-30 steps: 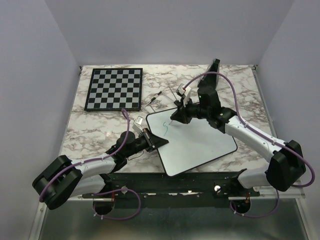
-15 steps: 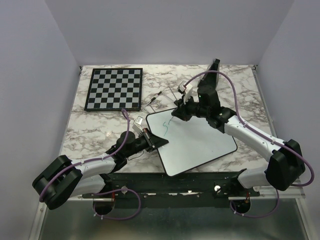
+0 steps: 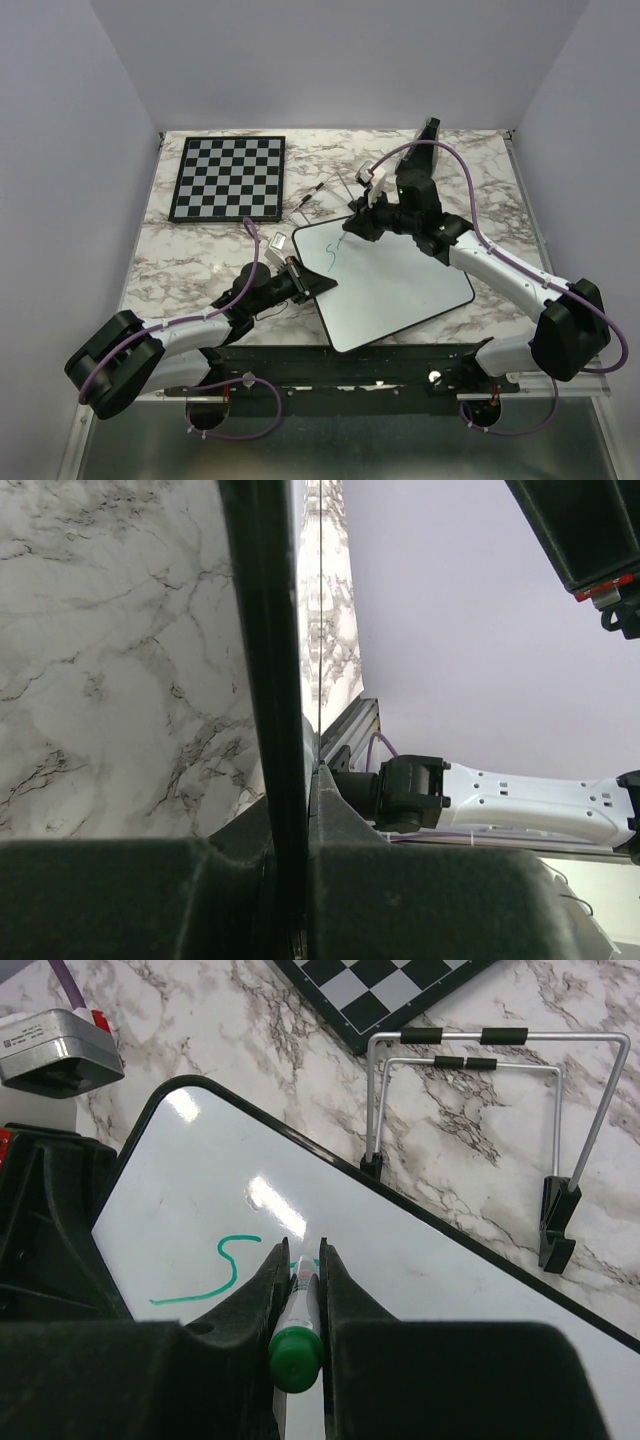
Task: Write a sentence on the whiteboard
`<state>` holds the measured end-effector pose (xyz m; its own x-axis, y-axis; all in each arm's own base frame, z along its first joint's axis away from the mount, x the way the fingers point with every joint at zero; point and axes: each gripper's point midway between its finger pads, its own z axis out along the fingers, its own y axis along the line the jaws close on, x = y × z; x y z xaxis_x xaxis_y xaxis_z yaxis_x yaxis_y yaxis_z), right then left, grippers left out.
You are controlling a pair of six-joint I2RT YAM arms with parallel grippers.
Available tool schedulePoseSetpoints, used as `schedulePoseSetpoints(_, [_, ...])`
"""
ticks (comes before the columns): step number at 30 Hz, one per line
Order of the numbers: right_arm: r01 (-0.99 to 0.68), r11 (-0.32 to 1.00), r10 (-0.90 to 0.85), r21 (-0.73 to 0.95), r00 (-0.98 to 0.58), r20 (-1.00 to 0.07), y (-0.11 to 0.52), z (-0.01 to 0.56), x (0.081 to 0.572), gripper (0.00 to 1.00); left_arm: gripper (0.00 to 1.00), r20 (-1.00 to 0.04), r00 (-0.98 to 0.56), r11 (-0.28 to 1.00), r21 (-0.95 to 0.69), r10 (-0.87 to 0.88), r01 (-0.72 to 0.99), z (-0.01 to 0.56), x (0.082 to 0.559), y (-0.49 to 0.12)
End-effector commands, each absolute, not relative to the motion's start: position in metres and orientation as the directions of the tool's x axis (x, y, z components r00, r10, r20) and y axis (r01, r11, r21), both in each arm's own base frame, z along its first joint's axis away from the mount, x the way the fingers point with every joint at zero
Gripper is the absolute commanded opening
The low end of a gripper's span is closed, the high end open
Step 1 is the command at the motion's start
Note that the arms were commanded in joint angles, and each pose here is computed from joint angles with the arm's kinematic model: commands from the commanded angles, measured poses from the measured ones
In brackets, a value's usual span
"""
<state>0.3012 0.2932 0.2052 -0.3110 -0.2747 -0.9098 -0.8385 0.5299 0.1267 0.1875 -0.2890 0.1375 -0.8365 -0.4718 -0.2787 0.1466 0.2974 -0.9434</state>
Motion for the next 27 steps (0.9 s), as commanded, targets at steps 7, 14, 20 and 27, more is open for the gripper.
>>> schedulePoseSetpoints(7, [-0.844, 0.521, -0.245, 0.126, -0.289, -0.925, 0.302, 0.216, 0.309, 0.01, 0.00, -0.380, -0.805, 0.334, -0.911, -0.456, 0.241, 0.138, 0.191, -0.289])
schedulePoseSetpoints(14, [-0.858, 0.495, -0.267, 0.139, -0.302, -0.915, 0.302, 0.207, 0.301, 0.00, 0.00, -0.379, -0.806, 0.332, -0.912, -0.455, 0.241, 0.138, 0.191, -0.289])
schedulePoseSetpoints(20, [-0.871, 0.469, -0.296, 0.148, -0.312, -0.903, 0.295, 0.198, 0.285, 0.01, 0.00, -0.380, -0.805, 0.334, -0.911, -0.456, 0.242, 0.138, 0.190, -0.289])
schedulePoseSetpoints(27, [-0.881, 0.447, -0.333, 0.158, -0.327, -0.884, 0.287, 0.186, 0.270, 0.01, 0.00, -0.382, -0.804, 0.334, -0.911, -0.456, 0.243, 0.138, 0.191, -0.289])
